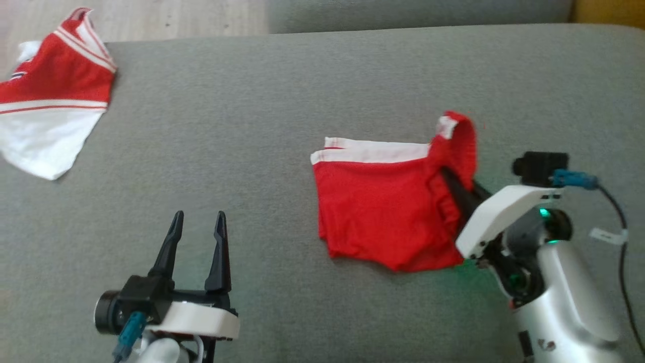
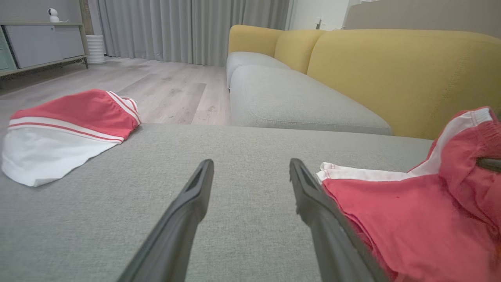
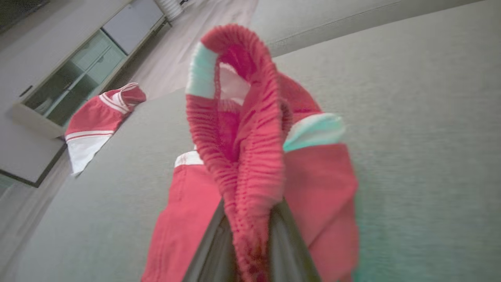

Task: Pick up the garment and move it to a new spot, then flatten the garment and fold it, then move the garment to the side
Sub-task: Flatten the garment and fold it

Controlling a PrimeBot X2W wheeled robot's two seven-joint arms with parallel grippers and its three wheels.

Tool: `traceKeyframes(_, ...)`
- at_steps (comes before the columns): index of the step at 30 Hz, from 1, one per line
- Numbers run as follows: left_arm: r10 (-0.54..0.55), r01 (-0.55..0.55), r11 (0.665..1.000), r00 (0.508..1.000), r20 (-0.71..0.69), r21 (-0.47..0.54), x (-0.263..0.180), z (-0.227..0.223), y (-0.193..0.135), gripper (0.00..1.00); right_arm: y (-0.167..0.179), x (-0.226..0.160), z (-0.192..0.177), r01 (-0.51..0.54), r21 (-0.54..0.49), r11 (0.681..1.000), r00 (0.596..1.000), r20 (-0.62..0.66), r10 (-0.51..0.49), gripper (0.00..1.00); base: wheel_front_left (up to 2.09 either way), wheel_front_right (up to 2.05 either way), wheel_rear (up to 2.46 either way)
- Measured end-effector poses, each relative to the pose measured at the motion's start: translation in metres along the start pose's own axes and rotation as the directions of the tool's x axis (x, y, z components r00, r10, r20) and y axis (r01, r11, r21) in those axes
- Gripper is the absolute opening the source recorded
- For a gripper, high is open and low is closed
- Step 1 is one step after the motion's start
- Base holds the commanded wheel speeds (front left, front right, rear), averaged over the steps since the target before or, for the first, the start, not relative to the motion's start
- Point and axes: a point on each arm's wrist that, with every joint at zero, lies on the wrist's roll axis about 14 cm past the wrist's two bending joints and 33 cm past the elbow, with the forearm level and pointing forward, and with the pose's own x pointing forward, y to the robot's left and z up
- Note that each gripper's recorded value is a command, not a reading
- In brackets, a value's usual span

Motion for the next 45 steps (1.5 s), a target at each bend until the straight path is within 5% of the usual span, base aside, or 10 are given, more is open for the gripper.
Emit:
traceKeyframes(12,0.084,-0.084,0.996,0.996,0.021,0.004,-0.02,0.009,0.025,1.0,0.048,0.029,-0.046,-0.13,-0.047,0.99,0.986,-0.114,0.124,0.0,0.0,0.0,0.0)
traceKeyframes(14,0.088,-0.088,0.996,0.996,0.023,0.004,-0.023,0.009,0.025,1.0,0.053,0.034,-0.044,-0.14,-0.059,0.988,0.985,-0.111,0.133,0.18,0.0,0.0,0.0)
traceKeyframes(17,0.09,-0.091,0.996,0.996,0.022,0.003,-0.025,0.009,0.025,1.0,0.06,0.038,-0.043,-0.158,-0.065,0.985,0.983,-0.109,0.15,0.9,0.0,0.0,0.0)
traceKeyframes(18,0.094,-0.094,0.996,0.995,0.022,0.002,-0.026,0.008,0.026,1.0,0.065,0.039,-0.044,-0.174,-0.072,0.982,0.98,-0.112,0.166,0.9,0.0,0.0,0.0)
traceKeyframes(19,0.098,-0.098,0.995,0.995,0.021,0.004,-0.027,0.008,0.027,1.0,0.07,0.04,-0.046,-0.188,-0.085,0.978,0.977,-0.119,0.178,1.0,0.0,0.0,0.0)
traceKeyframes(30,0.1,-0.1,0.995,0.995,0.026,0.002,-0.031,0.009,0.025,1.0,0.107,0.038,-0.034,-0.281,-0.174,0.944,0.96,-0.051,0.277,1.0,0.0,0.0,0.0)
traceKeyframes(38,0.085,-0.084,0.996,0.995,0.049,-0.007,-0.028,0.016,0.02,1.0,0.08,0.026,0.021,-0.14,-0.323,0.936,0.96,0.186,0.208,1.0,0.0,0.0,0.0)
traceKeyframes(45,0.09,-0.09,0.996,0.995,0.054,-0.003,-0.037,0.015,0.02,1.0,0.034,-0.006,0.019,0.005,-0.29,0.957,0.955,0.285,0.081,1.0,0.0,0.0,0.0)
